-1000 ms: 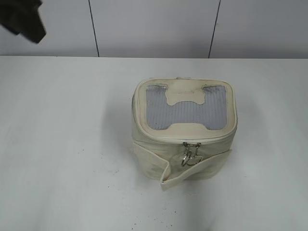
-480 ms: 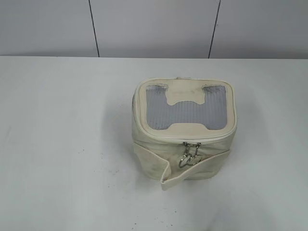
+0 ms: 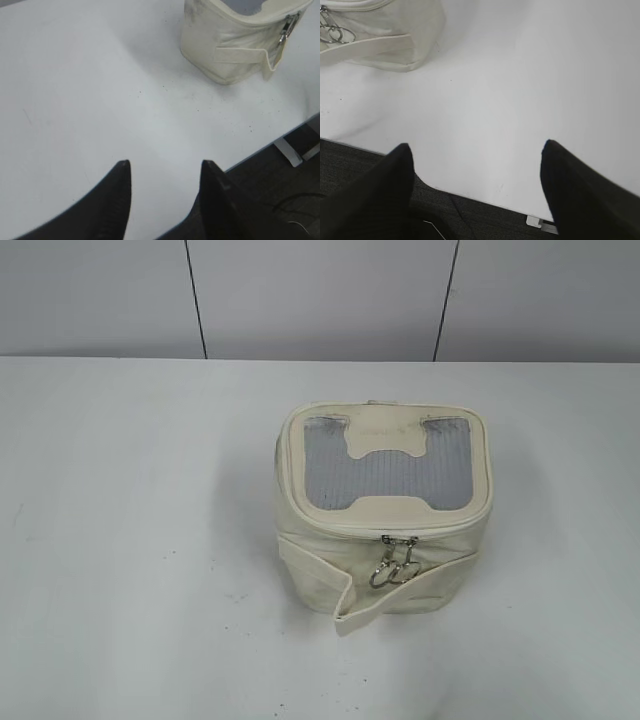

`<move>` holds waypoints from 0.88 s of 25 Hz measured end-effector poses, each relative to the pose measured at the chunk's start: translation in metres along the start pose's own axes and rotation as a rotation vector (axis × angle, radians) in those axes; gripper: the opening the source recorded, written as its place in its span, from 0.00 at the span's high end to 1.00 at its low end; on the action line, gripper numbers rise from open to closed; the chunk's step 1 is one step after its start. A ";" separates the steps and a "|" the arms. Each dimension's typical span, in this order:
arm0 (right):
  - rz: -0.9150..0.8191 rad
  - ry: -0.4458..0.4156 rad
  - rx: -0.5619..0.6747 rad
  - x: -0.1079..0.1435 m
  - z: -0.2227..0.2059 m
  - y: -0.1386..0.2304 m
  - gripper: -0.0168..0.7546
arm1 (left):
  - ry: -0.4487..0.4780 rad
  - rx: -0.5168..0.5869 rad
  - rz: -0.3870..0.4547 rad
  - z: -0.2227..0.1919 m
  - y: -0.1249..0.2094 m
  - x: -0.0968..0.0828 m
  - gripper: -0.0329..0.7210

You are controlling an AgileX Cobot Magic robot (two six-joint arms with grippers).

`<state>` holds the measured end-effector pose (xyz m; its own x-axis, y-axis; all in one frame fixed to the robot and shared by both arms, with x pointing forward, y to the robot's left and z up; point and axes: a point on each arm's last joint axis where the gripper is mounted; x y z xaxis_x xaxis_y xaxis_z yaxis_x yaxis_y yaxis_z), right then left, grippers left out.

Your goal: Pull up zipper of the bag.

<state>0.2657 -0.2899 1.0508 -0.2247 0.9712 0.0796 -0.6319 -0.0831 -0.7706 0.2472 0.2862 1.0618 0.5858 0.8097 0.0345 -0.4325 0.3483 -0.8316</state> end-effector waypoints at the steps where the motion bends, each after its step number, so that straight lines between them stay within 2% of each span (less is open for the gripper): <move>1: 0.006 0.009 -0.002 -0.001 0.000 0.000 0.22 | -0.001 -0.008 -0.001 0.001 0.000 0.000 0.49; 9: 0.001 0.000 -0.001 0.000 0.000 0.000 0.22 | -0.003 -0.017 -0.001 0.001 0.001 0.000 0.50; 22: 0.000 0.000 -0.005 0.000 0.000 0.000 0.22 | -0.004 -0.018 0.000 0.001 0.001 0.000 0.56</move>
<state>0.2658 -0.2899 1.0511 -0.2246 0.9712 0.0791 -0.6279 -0.0822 -0.7740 0.2461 0.2868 1.0620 0.5829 0.8117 0.0369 -0.4200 0.3398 -0.8415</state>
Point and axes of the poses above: a point on each arm's last joint axis where the gripper is mounted, z pointing back along that axis away from the gripper, x along the wrist's bending axis when the last joint is at zero, y = z × x, and after that the axes turned 4 degrees about -z, right-handed
